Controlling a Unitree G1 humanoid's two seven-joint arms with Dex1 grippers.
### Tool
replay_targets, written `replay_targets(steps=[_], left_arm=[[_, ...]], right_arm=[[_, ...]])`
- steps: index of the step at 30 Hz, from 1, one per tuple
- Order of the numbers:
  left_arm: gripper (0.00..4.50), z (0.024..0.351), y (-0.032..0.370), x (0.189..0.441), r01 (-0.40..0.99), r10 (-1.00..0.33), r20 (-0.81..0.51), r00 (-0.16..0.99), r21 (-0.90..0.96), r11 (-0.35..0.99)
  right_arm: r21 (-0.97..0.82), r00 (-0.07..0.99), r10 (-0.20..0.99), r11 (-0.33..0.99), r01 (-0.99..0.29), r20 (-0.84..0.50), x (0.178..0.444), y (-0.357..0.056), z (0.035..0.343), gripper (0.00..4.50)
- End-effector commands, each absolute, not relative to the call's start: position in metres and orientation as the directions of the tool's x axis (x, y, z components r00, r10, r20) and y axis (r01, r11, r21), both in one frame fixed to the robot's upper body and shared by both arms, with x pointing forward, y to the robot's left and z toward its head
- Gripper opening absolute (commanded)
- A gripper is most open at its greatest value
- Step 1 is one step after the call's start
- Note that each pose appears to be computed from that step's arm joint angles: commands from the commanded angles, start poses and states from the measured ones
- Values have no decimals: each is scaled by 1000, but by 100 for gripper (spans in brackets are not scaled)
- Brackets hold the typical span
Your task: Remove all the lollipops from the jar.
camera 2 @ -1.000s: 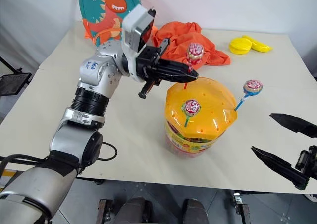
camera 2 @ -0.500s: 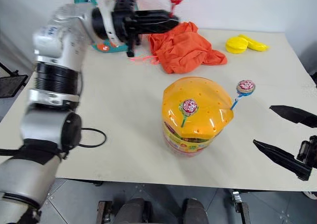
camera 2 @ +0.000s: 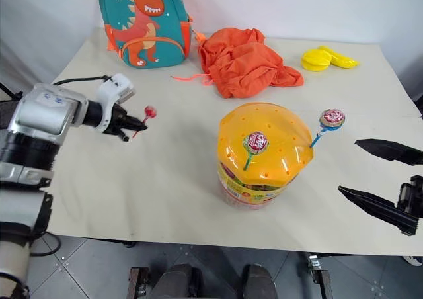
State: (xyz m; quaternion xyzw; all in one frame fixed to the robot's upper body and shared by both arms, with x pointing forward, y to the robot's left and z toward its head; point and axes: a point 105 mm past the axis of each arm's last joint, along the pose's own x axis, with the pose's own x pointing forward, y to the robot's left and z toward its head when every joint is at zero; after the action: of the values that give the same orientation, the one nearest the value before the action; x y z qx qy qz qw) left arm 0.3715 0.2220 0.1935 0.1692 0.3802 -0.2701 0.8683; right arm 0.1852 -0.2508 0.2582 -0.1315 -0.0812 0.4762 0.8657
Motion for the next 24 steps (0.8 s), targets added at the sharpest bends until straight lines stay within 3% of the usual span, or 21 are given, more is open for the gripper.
replay_targets(steps=[1, 4, 7, 13, 20, 24], left_arm=[[4, 181, 235, 355, 543, -249, -818, 519, 91, 835], [4, 168, 247, 346, 508, -187, -861, 473, 92, 857], [72, 162, 255, 339, 481, -153, -885, 439, 88, 872], [242, 167, 256, 334, 478, -156, -891, 427, 76, 875], [448, 203, 249, 333, 546, -236, -845, 480, 77, 834], [448, 237, 241, 339, 589, -325, -772, 547, 79, 805]], right_arm=[[-318, 520, 854, 496, -808, 10, 185, -250, 260, 450], [-315, 515, 857, 492, -812, 12, 186, -248, 259, 450], [-315, 514, 858, 491, -812, 12, 188, -248, 259, 450], [-322, 513, 858, 492, -809, 22, 189, -248, 261, 450], [-325, 497, 864, 496, -806, 85, 181, -253, 272, 450], [-313, 480, 869, 492, -812, 121, 175, -257, 275, 450]])
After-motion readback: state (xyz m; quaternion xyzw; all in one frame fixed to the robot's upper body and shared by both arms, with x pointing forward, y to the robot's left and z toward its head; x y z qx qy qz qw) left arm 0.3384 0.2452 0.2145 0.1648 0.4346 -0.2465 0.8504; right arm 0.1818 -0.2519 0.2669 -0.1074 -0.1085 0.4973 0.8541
